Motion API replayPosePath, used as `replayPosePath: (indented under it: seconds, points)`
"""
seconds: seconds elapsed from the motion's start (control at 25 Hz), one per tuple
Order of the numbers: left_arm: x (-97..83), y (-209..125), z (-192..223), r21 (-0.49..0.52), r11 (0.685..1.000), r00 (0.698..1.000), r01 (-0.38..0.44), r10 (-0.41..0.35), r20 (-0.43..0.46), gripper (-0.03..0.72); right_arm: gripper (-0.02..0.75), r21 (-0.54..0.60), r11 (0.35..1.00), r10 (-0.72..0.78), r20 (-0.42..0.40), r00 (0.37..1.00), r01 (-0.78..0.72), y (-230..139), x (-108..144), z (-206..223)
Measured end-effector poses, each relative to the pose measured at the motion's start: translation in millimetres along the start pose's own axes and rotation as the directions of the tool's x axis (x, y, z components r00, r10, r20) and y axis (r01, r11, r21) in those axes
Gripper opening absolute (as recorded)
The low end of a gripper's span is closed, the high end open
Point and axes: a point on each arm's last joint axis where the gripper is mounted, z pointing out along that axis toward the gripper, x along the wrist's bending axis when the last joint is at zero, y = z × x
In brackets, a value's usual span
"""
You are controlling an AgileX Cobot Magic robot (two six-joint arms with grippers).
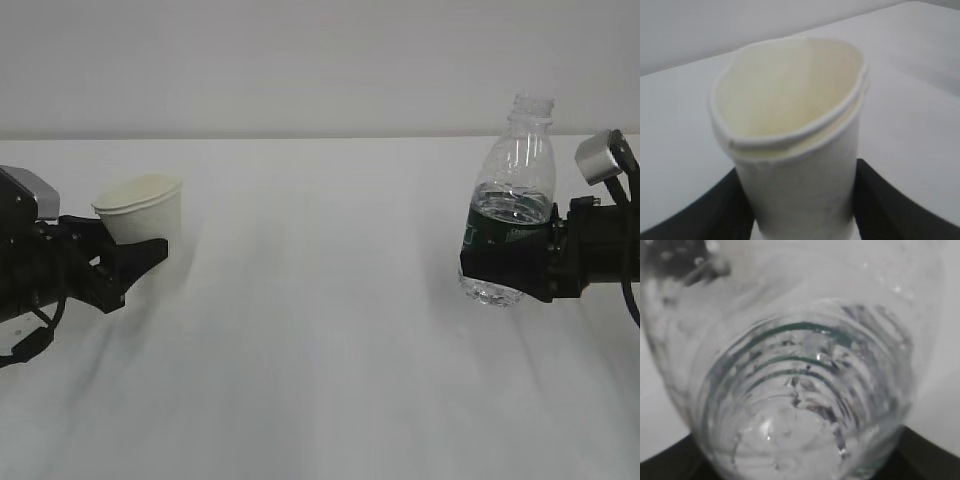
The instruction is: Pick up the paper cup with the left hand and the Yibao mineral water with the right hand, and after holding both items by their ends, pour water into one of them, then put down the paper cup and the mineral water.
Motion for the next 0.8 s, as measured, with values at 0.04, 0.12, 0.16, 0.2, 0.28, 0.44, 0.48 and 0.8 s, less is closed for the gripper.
replayPosePath:
  seconds: [0.04,0.12,0.16,0.2,0.28,0.44,0.48,0.8]
  points:
    - [-1.2,0,0,0.003,1.000,1.000,0.003,-0.003,0.013,0.421,0.489,0.000,1.000,0.000,0.000,1.000,0.000,0,0,0]
    - [-4.4,-1,0,0.012,1.000,0.999,0.001,-0.002,0.048,0.421,0.489,0.000,1.000,0.000,0.000,1.000,0.000,0,0,0]
    - [-5.6,-1,0,0.016,1.000,0.998,0.001,-0.002,0.062,0.421,0.489,0.000,1.000,0.000,0.000,1.000,0.000,0,0,0]
    - [-6.5,-2,0,0.018,1.000,0.997,0.008,-0.009,0.070,0.421,0.489,0.000,1.000,0.000,0.000,1.000,0.000,0,0,0]
    - [-9.0,-1,0,0.022,1.000,0.996,0.007,-0.009,0.094,0.421,0.489,0.003,1.000,-0.004,-0.001,1.000,0.004,0,0,0]
    - [-16.0,9,0,0.004,1.000,0.992,-0.017,0.017,0.128,0.421,0.489,0.005,1.000,-0.014,-0.002,1.000,0.014,5,-3,0]
    - [-18.2,11,1,0.000,1.000,0.991,-0.021,0.021,0.136,0.421,0.489,0.008,1.000,-0.015,-0.004,1.000,0.015,5,-4,0]
    - [-42.7,35,5,-0.051,0.998,0.976,-0.041,0.051,0.210,0.421,0.489,0.017,1.000,-0.025,-0.010,1.000,0.026,9,-2,-2]
